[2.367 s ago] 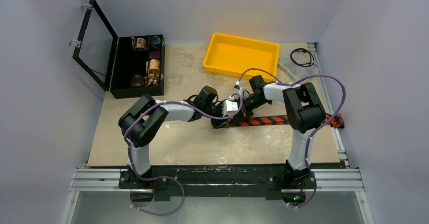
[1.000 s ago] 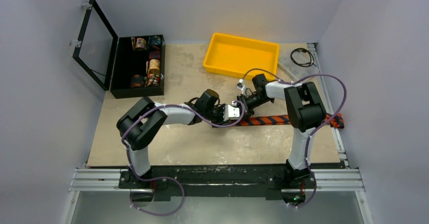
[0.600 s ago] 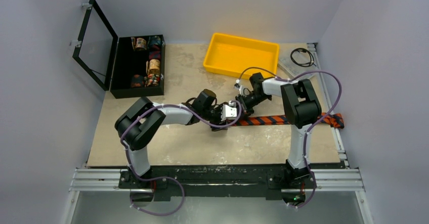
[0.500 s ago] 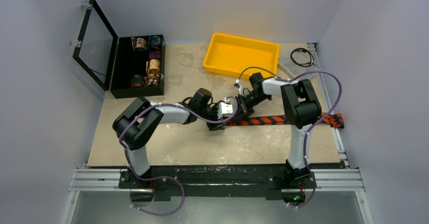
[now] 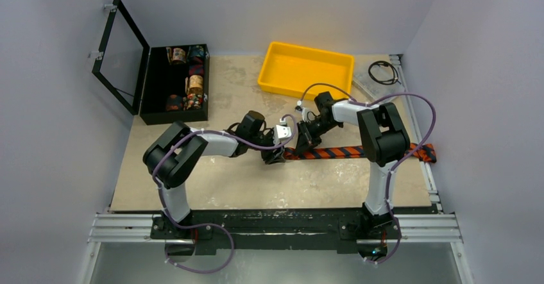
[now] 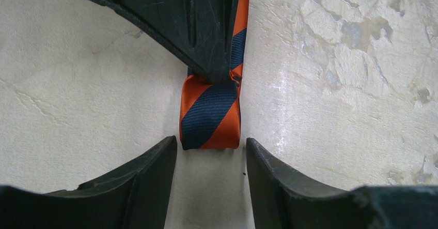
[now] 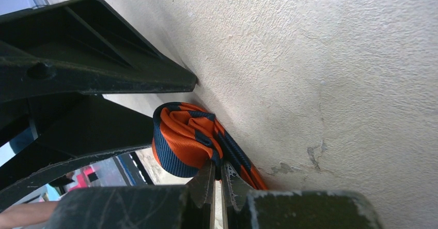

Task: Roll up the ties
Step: Roll the tie at the center of the board.

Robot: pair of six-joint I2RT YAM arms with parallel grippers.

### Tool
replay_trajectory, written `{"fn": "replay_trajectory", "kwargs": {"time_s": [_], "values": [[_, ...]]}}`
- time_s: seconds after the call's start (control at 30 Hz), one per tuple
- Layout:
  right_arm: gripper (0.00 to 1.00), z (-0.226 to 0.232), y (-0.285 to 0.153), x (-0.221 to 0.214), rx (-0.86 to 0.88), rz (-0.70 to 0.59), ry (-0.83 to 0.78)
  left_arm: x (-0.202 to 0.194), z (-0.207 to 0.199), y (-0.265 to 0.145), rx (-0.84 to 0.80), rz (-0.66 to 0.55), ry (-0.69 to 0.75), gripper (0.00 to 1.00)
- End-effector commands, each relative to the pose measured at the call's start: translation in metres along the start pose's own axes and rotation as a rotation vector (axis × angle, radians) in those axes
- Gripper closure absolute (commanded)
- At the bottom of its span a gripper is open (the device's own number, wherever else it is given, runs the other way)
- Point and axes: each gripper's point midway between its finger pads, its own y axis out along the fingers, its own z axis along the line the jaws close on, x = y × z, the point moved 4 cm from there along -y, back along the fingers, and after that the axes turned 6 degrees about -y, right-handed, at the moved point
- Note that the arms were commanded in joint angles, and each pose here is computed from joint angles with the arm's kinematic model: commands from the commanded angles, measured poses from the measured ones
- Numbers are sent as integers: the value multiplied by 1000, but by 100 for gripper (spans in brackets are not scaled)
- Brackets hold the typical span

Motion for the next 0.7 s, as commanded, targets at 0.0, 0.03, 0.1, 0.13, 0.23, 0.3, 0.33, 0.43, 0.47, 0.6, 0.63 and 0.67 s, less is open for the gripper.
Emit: {"fn": "replay_trajectory", "kwargs": {"time_s": [0.0, 0.03, 0.1, 0.13, 0.23, 0.3, 0.33, 0.43, 0.47, 0.6, 0.63, 0.67], "values": [[100, -35, 17, -15, -181, 59, -68, 16, -4, 10, -14, -48, 12, 52], [100, -34, 18, -16, -179, 58, -66, 20, -2, 11, -1, -52, 16, 54], [100, -34, 19, -16, -178, 57, -68, 28, -2, 14, 8, -68, 25, 55], [100, -33, 19, -16, -177, 58, -70, 31, -2, 15, 9, -74, 32, 57], [100, -33, 20, -17, -176, 59, -68, 41, -6, 17, -2, -98, 64, 60], [100, -33, 21, -17, -176, 56, -68, 48, -10, 19, -14, -110, 87, 64], [100, -33, 22, -18, -174, 57, -66, 51, -13, 21, -24, -112, 95, 67], [100, -33, 23, -17, -167, 52, -60, 53, -18, 27, -43, -108, 102, 71], [100, -32, 23, -16, -162, 51, -59, 52, -19, 30, -44, -103, 105, 71], [100, -29, 23, -14, -149, 38, -60, 50, -22, 39, -36, -102, 115, 66], [100, -28, 23, -14, -145, 38, -59, 50, -23, 40, -37, -102, 115, 65], [100, -27, 24, -15, -140, 38, -56, 49, -23, 42, -37, -98, 108, 65]]}}
